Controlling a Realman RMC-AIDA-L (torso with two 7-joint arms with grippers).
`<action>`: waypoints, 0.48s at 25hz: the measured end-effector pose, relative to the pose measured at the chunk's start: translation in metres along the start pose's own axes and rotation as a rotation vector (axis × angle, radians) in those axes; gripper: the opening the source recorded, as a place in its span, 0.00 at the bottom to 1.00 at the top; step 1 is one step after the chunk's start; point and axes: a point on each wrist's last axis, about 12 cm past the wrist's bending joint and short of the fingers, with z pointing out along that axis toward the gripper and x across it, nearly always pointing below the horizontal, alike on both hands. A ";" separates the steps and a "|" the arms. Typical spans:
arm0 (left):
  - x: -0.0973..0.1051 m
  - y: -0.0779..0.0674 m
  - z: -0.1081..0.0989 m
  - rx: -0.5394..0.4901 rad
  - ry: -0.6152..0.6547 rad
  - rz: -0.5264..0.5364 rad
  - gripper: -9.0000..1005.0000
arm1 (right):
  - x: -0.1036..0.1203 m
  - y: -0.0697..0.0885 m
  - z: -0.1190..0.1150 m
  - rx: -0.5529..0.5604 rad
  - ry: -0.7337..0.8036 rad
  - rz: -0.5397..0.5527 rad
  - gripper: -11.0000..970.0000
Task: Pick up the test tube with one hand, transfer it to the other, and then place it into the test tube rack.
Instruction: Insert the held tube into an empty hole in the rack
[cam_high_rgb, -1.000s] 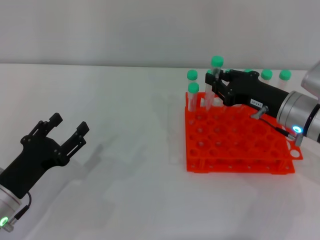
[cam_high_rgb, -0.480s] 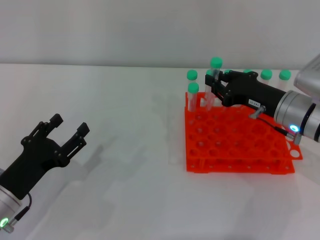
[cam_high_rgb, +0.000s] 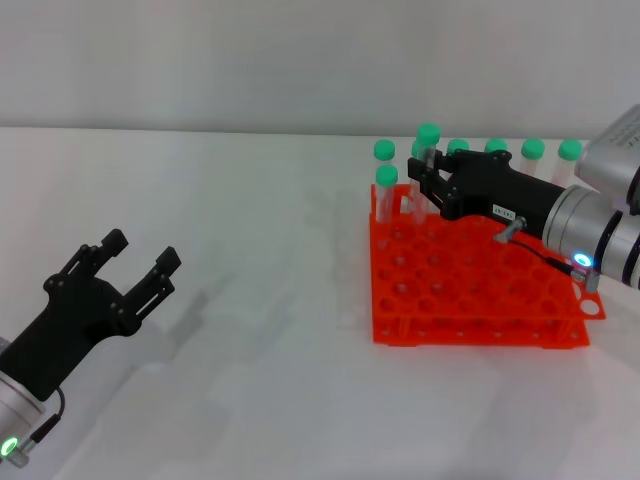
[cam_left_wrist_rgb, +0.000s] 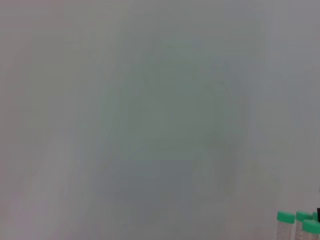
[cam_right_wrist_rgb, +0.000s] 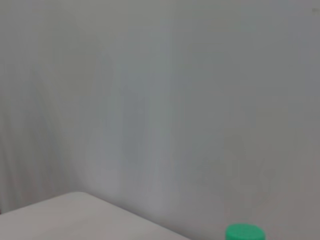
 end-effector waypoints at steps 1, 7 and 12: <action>0.000 0.000 0.000 0.000 0.000 0.000 0.79 | 0.000 0.000 0.000 0.003 0.004 -0.002 0.26; 0.000 0.000 0.000 0.002 0.001 0.000 0.79 | 0.004 0.000 -0.001 0.005 0.017 -0.013 0.26; 0.000 0.000 0.000 0.001 0.001 -0.001 0.79 | 0.006 0.001 -0.003 -0.002 0.025 -0.027 0.26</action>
